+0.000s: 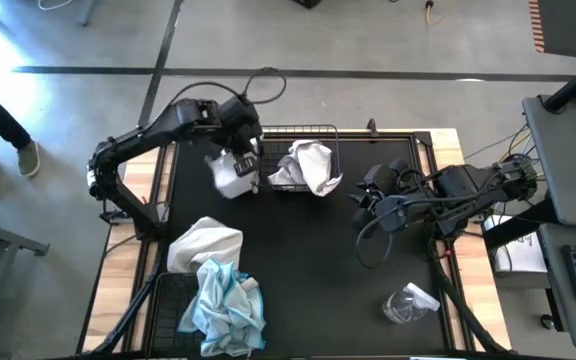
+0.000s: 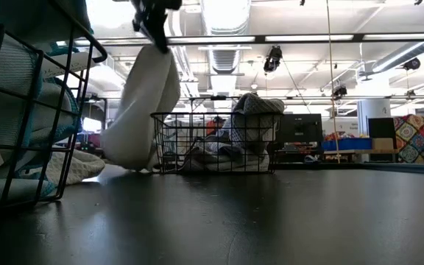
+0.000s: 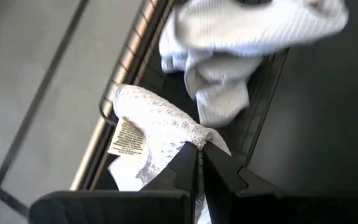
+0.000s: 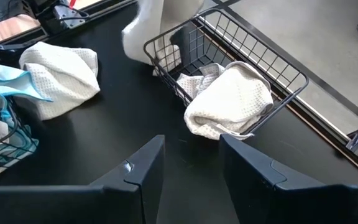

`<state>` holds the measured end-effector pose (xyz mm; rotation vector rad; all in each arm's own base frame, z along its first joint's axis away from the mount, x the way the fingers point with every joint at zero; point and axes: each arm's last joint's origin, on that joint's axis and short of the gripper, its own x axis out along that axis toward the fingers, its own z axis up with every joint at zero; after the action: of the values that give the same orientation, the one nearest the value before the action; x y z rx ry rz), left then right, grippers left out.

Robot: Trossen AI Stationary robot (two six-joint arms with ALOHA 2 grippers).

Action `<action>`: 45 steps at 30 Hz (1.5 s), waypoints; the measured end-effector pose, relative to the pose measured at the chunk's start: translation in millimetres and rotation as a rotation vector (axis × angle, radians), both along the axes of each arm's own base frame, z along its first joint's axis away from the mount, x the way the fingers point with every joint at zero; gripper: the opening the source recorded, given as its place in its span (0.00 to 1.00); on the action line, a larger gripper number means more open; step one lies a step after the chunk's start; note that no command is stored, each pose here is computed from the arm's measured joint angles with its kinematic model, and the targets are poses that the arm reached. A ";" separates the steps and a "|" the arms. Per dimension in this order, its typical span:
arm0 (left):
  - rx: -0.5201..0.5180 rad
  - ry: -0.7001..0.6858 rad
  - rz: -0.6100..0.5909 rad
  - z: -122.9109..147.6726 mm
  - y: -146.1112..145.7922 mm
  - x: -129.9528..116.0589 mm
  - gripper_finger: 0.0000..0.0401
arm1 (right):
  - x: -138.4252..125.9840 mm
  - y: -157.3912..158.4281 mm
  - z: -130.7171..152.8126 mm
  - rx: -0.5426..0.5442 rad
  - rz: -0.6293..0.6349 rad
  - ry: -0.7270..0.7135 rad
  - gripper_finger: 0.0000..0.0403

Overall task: Sort microfiber towel by color & place in baskets
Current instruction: Put the top white microfiber cloth into the top wire basket

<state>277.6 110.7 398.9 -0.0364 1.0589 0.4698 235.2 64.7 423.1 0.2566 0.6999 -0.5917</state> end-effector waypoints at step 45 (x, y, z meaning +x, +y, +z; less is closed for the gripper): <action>0.226 -0.678 -0.274 148.2 -18.4 -30.5 0.00 | -3.0 -0.9 -1.8 0.006 -0.016 0.026 0.36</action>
<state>247.1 92.4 547.1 0.1410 0.3328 0.2894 232.3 63.9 421.2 0.2606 0.7252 -0.6092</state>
